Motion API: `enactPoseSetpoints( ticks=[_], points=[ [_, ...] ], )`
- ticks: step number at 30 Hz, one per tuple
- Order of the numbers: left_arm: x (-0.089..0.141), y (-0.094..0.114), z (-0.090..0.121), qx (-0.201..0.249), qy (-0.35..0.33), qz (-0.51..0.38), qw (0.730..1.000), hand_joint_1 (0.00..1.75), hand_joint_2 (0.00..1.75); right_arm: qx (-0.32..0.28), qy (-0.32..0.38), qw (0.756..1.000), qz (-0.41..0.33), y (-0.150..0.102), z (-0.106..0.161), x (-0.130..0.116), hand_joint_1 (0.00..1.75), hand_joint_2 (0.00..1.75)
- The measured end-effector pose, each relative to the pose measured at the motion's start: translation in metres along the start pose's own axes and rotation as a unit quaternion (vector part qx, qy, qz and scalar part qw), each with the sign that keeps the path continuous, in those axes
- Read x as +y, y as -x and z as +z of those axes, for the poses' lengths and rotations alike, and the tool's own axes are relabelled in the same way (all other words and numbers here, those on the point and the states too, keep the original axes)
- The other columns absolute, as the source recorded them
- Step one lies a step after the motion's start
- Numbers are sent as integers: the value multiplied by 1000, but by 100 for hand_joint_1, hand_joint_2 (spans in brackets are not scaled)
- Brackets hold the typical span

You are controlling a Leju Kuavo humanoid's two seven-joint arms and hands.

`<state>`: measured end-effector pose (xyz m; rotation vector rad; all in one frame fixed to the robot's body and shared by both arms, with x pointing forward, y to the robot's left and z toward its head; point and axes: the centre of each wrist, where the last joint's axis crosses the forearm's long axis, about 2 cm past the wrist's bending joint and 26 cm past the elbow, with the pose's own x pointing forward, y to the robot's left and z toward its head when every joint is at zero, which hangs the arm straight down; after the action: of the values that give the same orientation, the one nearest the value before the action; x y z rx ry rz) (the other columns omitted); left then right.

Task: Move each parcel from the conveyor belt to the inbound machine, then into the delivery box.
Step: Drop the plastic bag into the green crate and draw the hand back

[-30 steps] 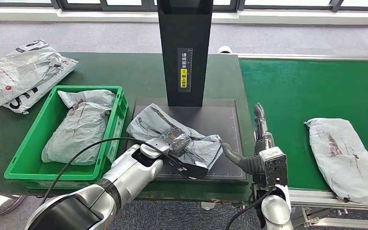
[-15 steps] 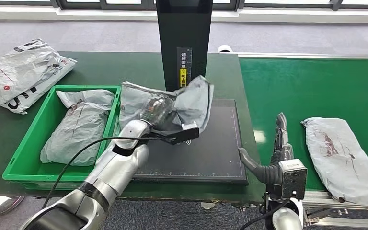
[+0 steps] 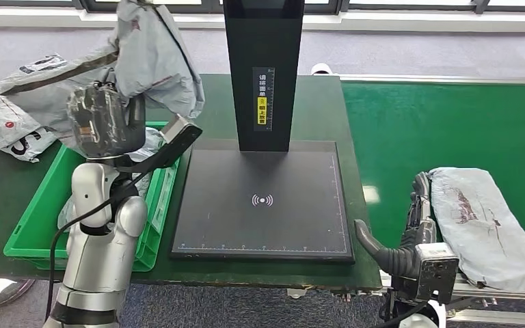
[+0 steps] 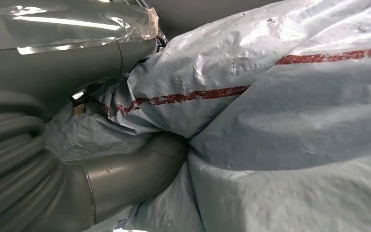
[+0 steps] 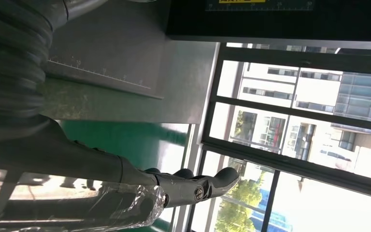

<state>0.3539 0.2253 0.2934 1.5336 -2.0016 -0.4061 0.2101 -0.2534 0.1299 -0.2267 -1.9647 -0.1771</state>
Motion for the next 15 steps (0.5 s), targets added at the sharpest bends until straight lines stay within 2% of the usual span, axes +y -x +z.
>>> enactPoseSetpoints(
  ticks=[3, 6, 9, 15],
  points=[
    [14, 9, -2, 19, -38, -37, 998, 175, 175, 0, 1, 1000, 0, -1, 1, 0, 0, 175],
    [26, 26, -6, 72, -52, -72, 993, 175, 175, 2, 1, 1000, 1, -1, 2, 1, 0, 175],
    [29, 47, -13, 125, -13, -116, 985, 175, 175, 4, -2, 1000, -1, -1, 3, 1, 0, 175],
    [2, 85, -17, 156, 99, -192, 964, 175, 175, 9, -17, 1000, -9, -2, 1, 2, 0, 175]
  ],
)
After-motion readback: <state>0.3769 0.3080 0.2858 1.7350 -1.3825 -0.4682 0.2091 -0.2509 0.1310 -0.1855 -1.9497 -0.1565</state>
